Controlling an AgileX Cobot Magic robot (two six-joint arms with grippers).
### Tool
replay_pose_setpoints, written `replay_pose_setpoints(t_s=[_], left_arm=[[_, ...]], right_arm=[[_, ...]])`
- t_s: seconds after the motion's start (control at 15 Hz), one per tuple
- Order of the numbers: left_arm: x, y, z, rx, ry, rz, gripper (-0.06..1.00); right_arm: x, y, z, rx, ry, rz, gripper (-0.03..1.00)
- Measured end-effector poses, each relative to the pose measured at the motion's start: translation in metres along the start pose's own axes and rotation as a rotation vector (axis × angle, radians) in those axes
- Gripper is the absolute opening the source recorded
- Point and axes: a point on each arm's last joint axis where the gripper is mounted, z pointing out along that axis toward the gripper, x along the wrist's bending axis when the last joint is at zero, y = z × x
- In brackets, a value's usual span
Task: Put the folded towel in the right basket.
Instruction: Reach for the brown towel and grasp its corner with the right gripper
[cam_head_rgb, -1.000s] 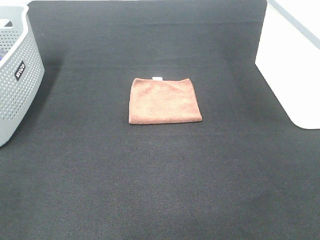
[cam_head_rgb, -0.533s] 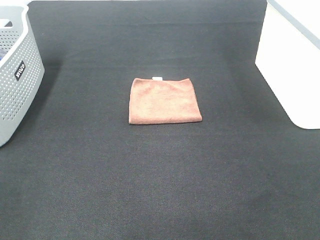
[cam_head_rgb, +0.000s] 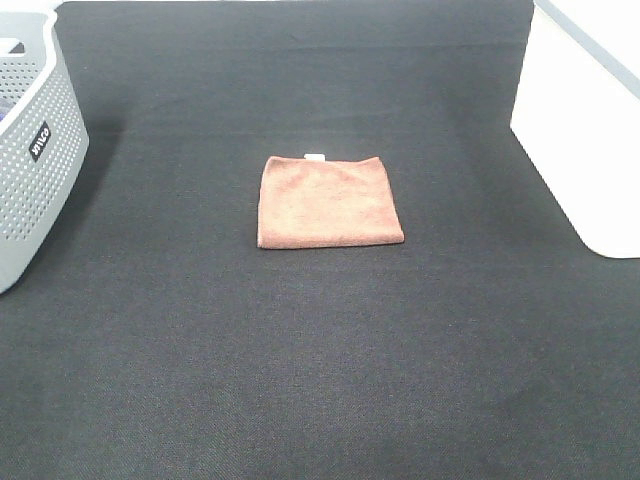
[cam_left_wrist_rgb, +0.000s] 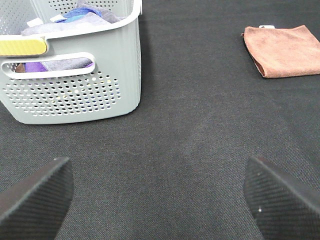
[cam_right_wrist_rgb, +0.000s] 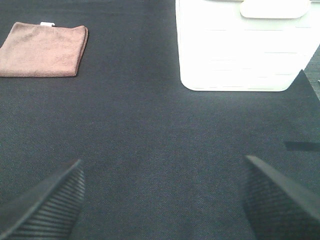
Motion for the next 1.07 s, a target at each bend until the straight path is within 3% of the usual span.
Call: replay_pose_setpoints(t_s=[0.6,0.8,1.07], left_arm=[[0.000,0.000,0.000,0.000,0.000,0.000,0.87],[0.000,0.000,0.000,0.000,0.000,0.000,0.87],[0.000,0.000,0.000,0.000,0.000,0.000,0.87]], right_arm=[[0.001,0.005,0.002,0.002,0.013,0.017,0.75],[-0.002,0.032,0.014,0.012,0.009,0.027,0.75],[-0.004,0.081,0.066,0.174,0.058,0.094,0.75]])
